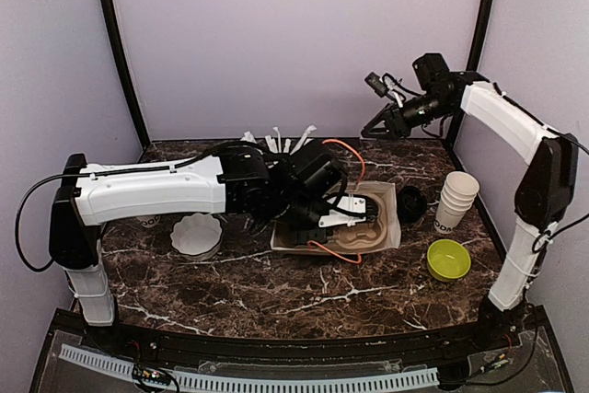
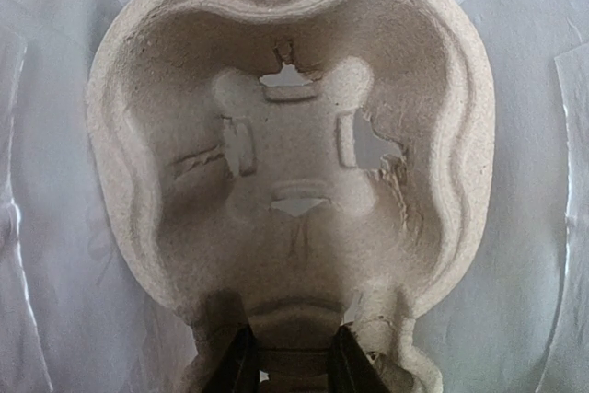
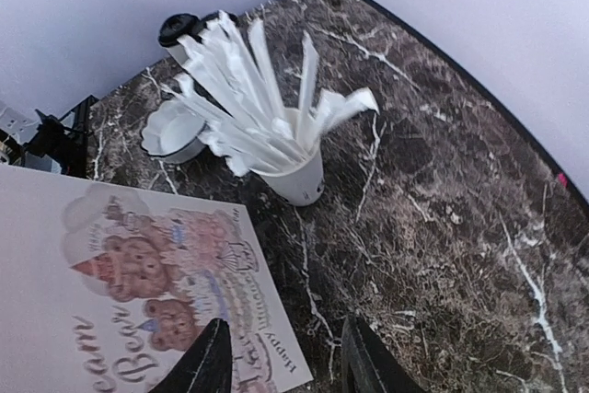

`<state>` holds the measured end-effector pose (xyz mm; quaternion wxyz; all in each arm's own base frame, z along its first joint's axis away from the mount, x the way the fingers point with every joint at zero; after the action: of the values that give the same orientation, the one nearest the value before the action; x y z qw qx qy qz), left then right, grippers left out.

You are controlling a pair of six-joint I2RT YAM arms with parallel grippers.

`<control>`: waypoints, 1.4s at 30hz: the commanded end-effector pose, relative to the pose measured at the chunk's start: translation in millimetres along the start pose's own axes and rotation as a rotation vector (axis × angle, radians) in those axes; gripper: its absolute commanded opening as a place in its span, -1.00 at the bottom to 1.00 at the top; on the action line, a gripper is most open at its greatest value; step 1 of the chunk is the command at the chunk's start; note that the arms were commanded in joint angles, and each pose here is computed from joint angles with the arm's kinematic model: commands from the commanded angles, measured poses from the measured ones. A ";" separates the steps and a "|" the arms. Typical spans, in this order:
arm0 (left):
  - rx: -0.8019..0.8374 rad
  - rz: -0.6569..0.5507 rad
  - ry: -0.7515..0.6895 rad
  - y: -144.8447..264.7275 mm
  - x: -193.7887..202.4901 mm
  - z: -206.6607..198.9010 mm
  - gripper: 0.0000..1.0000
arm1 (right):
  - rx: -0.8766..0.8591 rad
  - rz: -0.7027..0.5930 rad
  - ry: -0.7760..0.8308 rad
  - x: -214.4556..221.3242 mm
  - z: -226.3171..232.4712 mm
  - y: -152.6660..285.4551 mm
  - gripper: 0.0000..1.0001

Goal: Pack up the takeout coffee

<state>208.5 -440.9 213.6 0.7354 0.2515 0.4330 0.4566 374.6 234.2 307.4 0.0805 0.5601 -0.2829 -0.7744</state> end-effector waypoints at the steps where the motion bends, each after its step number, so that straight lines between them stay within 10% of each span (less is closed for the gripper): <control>1: -0.011 -0.013 0.007 12.7 -3.3 4.1 -0.49 | 0.054 0.038 -0.101 23.5 -46.6 -35.3 -0.21; 12: -0.009 -0.008 0.005 13.1 -2.3 3.9 -0.49 | -0.003 0.255 -0.289 116.0 -78.0 -111.6 -0.32; 42: 0.233 0.082 0.106 65.5 17.8 -38.4 -0.48 | -0.565 0.579 -0.246 202.0 76.2 -175.9 -0.35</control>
<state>180.9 -417.3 214.9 0.6851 0.3053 0.4665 0.4687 285.8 318.0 59.0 0.3896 0.3347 -0.2430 -0.8229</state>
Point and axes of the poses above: each gripper's point midway between its finger pads, its own y axis back along the fingers, its own z axis along the line the jaws close on, x = y × z, the point moved 2 cm from there along y, back along the fingers, and after that the axes turned 1 degree about y, right-handed, at the moved point
